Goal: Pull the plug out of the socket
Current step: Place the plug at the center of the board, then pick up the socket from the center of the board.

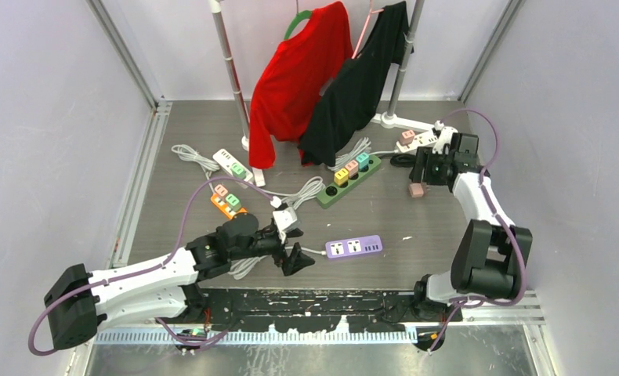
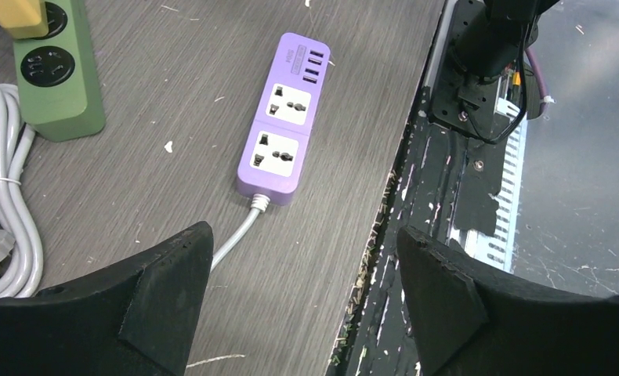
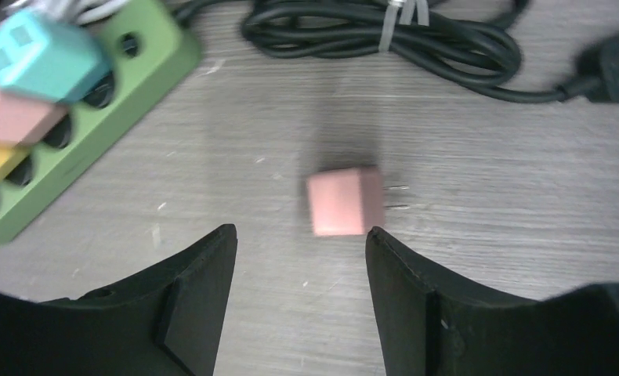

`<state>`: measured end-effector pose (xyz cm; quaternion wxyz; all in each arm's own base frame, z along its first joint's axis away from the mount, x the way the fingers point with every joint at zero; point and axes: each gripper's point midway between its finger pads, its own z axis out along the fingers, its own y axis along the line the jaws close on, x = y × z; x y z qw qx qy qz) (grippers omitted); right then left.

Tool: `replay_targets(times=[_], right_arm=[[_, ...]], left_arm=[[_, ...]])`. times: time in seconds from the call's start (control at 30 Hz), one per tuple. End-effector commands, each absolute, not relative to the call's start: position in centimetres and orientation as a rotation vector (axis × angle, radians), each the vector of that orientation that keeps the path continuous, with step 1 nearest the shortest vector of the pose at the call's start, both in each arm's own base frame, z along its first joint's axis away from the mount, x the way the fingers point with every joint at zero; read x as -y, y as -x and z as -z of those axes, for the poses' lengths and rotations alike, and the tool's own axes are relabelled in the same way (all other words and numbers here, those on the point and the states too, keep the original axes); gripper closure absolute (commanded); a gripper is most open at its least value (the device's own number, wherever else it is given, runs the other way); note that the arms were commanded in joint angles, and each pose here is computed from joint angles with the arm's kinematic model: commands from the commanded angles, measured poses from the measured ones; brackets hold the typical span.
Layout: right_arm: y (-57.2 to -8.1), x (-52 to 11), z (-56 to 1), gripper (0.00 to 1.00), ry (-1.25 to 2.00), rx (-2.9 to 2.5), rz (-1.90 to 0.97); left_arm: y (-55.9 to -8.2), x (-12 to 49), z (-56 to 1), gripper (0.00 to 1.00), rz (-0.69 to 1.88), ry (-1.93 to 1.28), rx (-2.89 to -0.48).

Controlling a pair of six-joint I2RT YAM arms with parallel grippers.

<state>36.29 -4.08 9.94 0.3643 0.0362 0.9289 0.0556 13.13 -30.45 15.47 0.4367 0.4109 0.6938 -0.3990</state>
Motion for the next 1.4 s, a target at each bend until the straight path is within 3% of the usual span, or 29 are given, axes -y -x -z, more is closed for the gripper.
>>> replay_targets(times=[0.0, 0.07, 0.2, 0.27, 0.4, 0.77, 1.13, 1.37], right_arm=[[-34.6, -1.5, -15.5, 0.34, 0.311, -2.25, -0.457], [-32.4, -4.5, -16.8, 0.34, 0.486, -2.18, -0.647], [-27.6, -8.9, -19.2, 0.34, 0.804, -1.949, -0.905], [-24.9, -10.5, -19.6, 0.24, 0.945, -1.853, -0.98], [-21.7, -12.4, -18.6, 0.13, 1.183, -1.729, -1.014], [-19.9, -15.9, -11.0, 0.08, 1.637, -1.765, -0.844], [-21.2, -18.6, -7.2, 0.08, 1.805, -1.8, -0.573], [-20.2, -20.5, -5.5, 0.07, 1.908, -1.793, -0.527]], left_arm=[[-13.5, 31.2, -19.1, 0.13, 1.037, -0.979, -1.643], [-13.5, 31.2, -19.5, 0.08, 1.05, -0.96, -1.646], [-13.6, 31.4, -19.7, 0.07, 1.066, -0.933, -1.649], [-13.7, 31.7, -19.6, 0.07, 1.078, -0.92, -1.661], [-13.9, 32.2, -19.9, 0.06, 1.102, -0.896, -1.66], [-16.8, 31.5, -17.7, 0.02, 0.947, -0.792, -1.798], [-19.5, 26.3, -14.8, 0.01, 0.604, -0.653, -1.987], [-20.9, 22.9, -15.2, 0.03, 0.593, -0.435, -2.089]])
